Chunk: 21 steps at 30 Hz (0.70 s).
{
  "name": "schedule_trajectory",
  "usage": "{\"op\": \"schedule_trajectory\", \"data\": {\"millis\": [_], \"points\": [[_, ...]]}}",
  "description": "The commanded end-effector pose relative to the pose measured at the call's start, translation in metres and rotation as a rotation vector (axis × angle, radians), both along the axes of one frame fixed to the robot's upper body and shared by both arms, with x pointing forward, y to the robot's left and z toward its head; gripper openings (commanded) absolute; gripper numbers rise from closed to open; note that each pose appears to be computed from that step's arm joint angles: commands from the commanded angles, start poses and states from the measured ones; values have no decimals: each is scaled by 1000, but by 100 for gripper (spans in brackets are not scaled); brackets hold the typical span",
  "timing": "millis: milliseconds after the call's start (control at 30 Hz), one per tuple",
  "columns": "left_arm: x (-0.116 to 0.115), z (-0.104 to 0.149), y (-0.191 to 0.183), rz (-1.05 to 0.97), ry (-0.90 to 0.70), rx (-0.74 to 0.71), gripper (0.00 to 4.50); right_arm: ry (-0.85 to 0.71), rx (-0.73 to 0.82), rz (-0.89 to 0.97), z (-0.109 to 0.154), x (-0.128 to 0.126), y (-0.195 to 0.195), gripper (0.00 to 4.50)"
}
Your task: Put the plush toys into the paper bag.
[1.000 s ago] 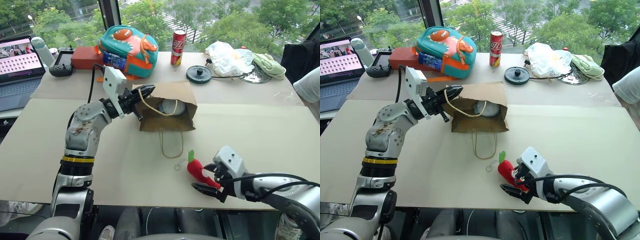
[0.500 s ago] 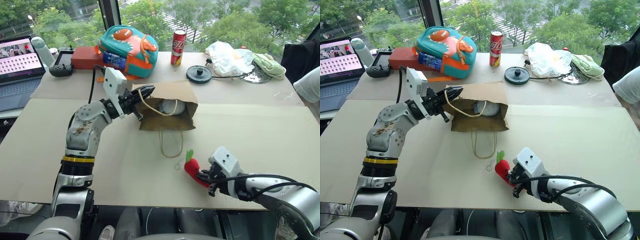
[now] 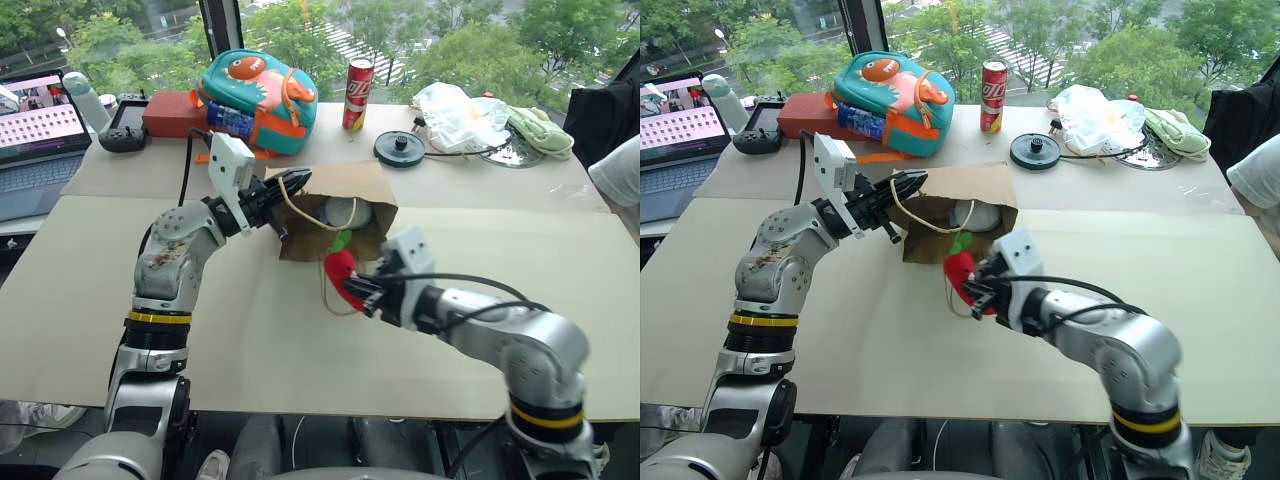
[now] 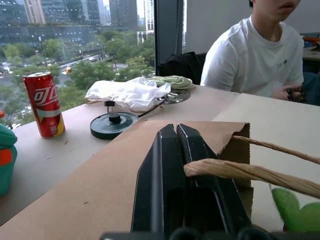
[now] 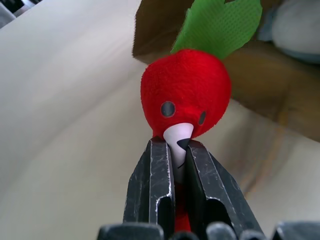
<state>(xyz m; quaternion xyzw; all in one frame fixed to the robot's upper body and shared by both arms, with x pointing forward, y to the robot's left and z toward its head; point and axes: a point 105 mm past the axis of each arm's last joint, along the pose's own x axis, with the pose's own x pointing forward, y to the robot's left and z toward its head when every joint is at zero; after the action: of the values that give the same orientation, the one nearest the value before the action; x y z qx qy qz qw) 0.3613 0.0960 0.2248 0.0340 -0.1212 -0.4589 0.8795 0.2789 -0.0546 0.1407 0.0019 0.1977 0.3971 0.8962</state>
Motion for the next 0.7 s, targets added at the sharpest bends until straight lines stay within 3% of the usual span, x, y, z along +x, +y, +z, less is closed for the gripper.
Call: {"op": "schedule_trajectory", "data": {"millis": [33,333,533,700], "points": [[-4,12,-3,-20,-41,-7,0,-21,9,-87,2,26,2,41],[-4,13,-7,-34,-44,-6,0,-40,157,-307,19,94,32,41],[-4,14,-10,-41,-47,-7,0,-36,310,-432,29,117,46,41],[-4,14,-9,-39,-47,-8,0,-36,331,-434,28,118,51,191]]}}
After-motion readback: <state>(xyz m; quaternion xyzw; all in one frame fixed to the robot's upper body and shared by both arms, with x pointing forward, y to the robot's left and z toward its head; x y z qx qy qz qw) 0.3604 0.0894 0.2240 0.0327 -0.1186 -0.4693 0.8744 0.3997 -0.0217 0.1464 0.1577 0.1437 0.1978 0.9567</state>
